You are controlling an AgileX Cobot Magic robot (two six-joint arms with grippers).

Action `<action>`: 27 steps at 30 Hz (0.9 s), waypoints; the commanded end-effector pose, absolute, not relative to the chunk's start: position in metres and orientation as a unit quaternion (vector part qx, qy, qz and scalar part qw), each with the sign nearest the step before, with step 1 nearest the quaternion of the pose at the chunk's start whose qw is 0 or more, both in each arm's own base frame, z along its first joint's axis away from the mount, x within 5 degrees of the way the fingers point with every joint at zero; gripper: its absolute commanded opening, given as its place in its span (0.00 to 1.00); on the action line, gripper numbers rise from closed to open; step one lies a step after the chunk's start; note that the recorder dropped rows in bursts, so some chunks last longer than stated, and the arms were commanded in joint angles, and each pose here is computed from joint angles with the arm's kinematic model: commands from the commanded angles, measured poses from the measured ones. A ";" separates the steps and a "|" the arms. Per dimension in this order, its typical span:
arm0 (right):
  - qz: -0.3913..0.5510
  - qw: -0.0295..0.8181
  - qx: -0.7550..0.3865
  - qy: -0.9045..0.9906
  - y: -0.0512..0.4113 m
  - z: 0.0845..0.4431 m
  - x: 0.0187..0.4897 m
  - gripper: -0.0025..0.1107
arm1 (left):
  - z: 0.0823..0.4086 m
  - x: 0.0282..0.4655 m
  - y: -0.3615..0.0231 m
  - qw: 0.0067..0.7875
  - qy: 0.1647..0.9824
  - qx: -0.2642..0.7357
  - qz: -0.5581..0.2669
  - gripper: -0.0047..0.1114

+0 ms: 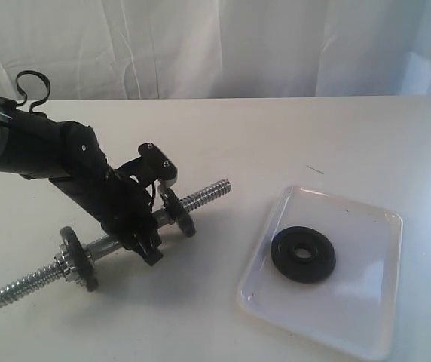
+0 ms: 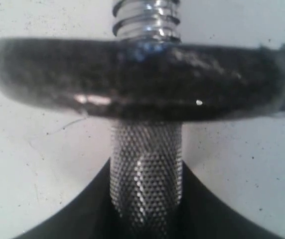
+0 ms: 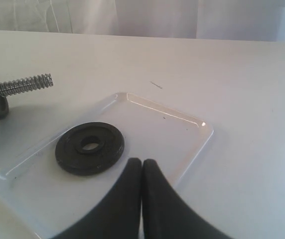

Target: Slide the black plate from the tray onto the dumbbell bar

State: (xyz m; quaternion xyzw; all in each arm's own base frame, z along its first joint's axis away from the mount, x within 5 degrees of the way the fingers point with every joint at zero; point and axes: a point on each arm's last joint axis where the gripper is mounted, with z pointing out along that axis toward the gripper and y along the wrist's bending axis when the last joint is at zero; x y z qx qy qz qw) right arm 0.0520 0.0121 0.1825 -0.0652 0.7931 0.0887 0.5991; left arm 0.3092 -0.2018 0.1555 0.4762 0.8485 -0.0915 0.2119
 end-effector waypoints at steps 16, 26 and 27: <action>0.089 0.605 -0.064 0.789 0.012 0.182 0.052 0.02 | 0.204 0.278 -0.188 0.312 0.836 0.442 -0.094 0.04; 0.089 0.605 -0.064 0.789 0.012 0.182 0.052 0.02 | 0.225 0.272 -0.186 0.339 0.825 0.441 -0.099 0.04; 0.089 0.605 -0.064 0.789 0.012 0.182 0.052 0.02 | 0.226 0.272 -0.186 0.339 0.825 0.440 -0.100 0.04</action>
